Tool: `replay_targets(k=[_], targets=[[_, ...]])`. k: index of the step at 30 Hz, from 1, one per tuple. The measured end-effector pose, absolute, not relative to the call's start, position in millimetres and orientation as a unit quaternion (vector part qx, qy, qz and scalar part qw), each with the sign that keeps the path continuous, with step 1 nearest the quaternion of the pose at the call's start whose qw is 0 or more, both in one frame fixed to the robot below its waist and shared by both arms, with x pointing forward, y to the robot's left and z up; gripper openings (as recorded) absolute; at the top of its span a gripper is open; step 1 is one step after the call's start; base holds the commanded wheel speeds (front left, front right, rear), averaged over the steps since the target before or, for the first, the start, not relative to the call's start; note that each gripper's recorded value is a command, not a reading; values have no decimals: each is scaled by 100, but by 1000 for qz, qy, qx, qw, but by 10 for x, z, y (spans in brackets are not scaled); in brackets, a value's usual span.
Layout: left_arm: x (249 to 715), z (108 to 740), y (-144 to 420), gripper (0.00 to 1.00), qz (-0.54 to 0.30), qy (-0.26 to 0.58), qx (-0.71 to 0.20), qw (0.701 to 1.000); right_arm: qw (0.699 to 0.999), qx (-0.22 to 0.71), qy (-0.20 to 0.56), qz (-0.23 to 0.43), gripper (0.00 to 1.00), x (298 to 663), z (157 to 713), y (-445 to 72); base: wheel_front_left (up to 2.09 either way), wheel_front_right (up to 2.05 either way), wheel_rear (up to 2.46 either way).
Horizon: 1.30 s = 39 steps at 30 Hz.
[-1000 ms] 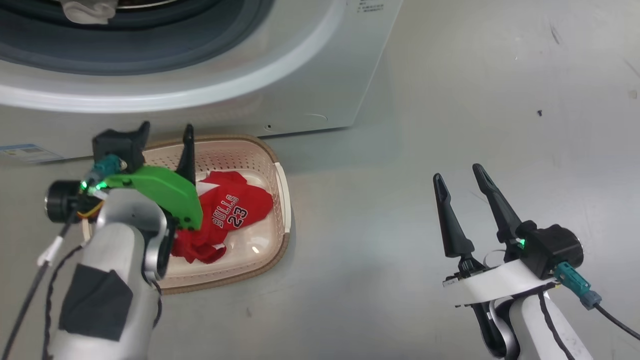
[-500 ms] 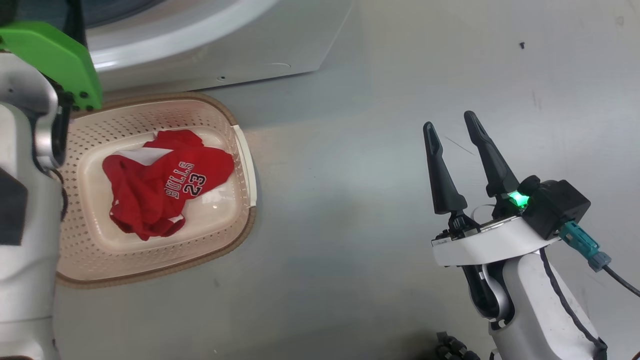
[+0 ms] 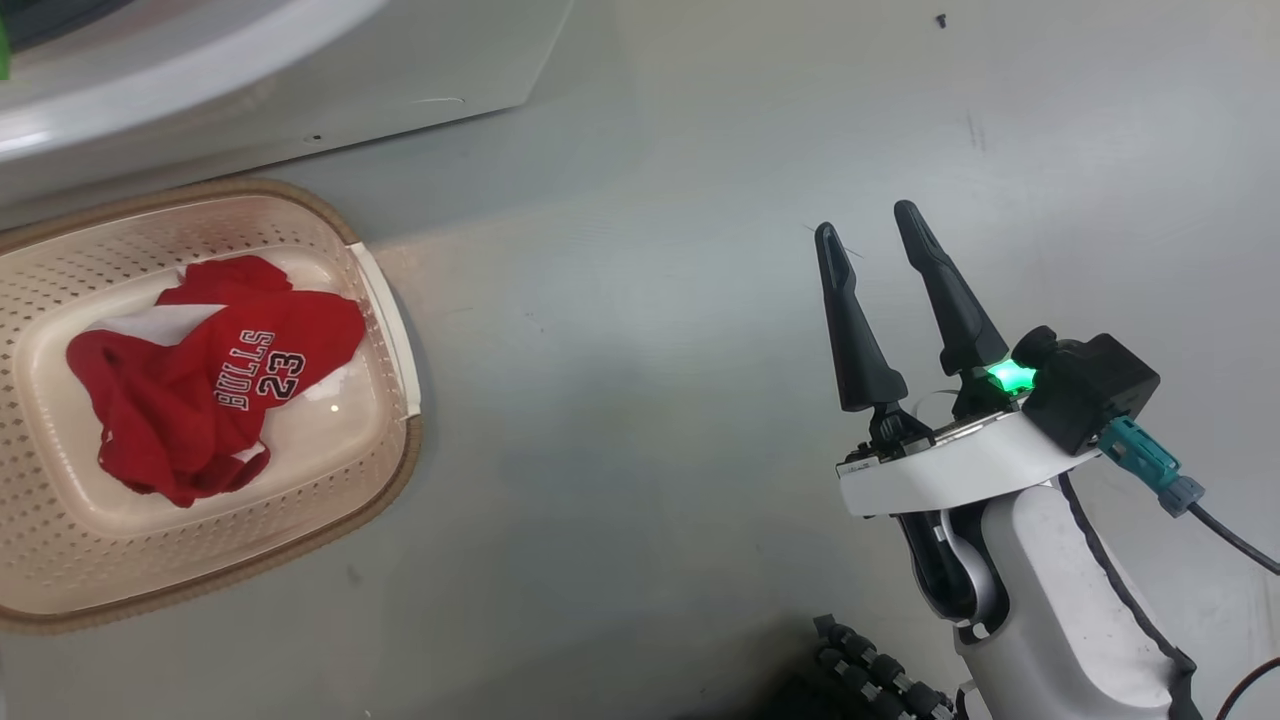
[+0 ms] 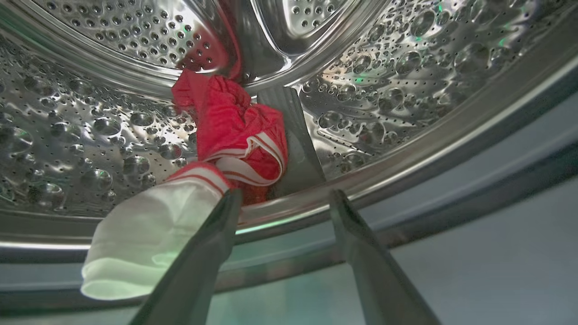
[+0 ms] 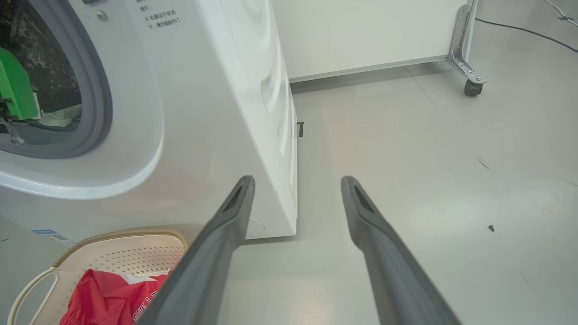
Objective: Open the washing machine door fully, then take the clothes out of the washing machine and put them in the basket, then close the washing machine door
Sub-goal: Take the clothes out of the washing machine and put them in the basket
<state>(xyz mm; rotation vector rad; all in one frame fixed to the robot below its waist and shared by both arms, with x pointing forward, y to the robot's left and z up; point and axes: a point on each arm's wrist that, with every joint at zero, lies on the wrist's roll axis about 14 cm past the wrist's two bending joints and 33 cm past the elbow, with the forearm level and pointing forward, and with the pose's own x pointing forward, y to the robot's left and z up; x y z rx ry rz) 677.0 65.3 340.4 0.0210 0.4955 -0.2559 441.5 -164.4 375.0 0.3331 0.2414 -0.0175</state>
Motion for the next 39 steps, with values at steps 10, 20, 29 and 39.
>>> replay_targets(k=[10,20,29,39], targets=[[7090,3405,801,100,-89,245,34,965,978,161,130,-36,100,4353,3704,-1798,0,0,0],[7181,3267,1029,100,-58,279,56,957,978,158,132,-45,100,4368,3678,-1851,0,0,0],[7079,2995,1221,100,-36,339,68,938,978,159,130,-46,100,4399,3679,-1860,0,0,0],[7104,2992,1266,0,-25,350,61,934,978,159,128,-43,100,4429,3677,-1852,0,0,0]])
